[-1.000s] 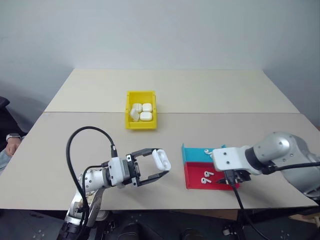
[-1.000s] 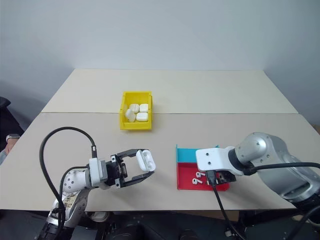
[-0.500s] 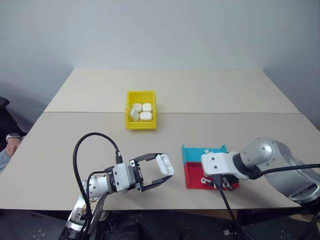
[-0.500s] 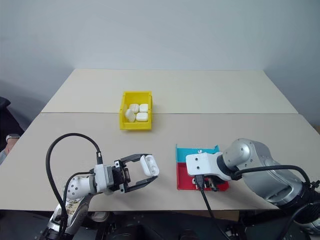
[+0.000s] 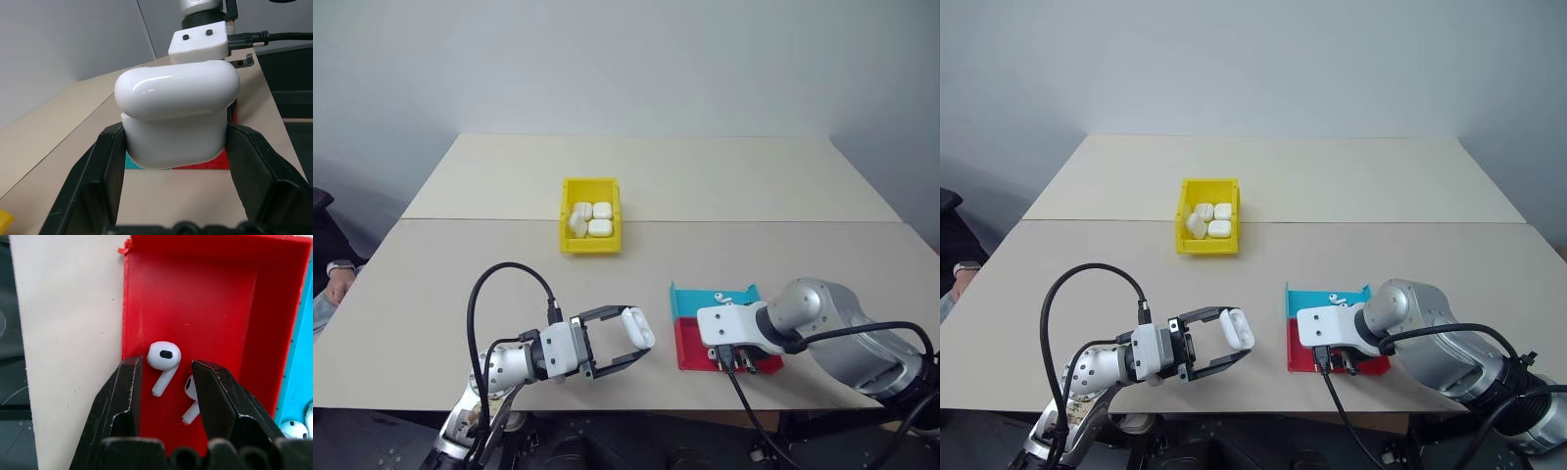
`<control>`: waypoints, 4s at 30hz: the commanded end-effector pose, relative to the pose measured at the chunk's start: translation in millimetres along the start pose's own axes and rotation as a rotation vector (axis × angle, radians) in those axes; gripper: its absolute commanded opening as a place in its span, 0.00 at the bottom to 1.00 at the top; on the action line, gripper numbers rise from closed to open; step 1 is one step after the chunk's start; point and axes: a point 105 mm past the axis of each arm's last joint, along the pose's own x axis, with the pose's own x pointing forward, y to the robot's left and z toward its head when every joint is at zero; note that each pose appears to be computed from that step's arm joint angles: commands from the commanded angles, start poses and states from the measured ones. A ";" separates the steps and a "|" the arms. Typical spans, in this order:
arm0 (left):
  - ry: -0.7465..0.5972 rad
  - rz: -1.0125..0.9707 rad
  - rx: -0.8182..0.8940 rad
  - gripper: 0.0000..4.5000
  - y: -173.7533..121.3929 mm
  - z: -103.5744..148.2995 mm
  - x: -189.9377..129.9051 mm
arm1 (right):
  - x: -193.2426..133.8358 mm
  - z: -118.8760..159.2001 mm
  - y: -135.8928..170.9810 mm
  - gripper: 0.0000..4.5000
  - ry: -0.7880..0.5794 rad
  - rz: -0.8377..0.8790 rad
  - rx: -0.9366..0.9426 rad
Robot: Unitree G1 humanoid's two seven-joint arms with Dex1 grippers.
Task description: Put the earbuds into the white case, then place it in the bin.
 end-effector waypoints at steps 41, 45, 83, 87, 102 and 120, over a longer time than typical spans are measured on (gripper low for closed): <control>-0.225 -0.091 -0.045 0.62 25.4 44.9 2.9 | -102.4 60.7 -24.2 0.24 -0.458 -0.223 -0.029; -0.383 -0.161 -0.086 0.62 29.9 79.6 5.9 | -155.6 75.6 -27.9 0.24 -0.765 -0.315 -0.096; -0.422 -0.349 -0.063 0.62 23.6 94.0 13.3 | -143.5 129.2 -1.8 0.24 -1.441 -0.130 -0.250; -0.424 -0.361 -0.063 0.62 20.6 95.0 14.4 | -137.9 128.3 -2.3 0.24 -1.433 -0.125 -0.248; -0.433 -0.358 -0.051 0.62 21.3 95.6 16.7 | -127.0 122.3 -2.0 0.34 -1.395 -0.143 -0.284; -0.189 -0.299 0.049 0.62 32.6 51.8 5.1 | -136.9 86.0 -19.5 0.73 -1.066 -0.174 -0.240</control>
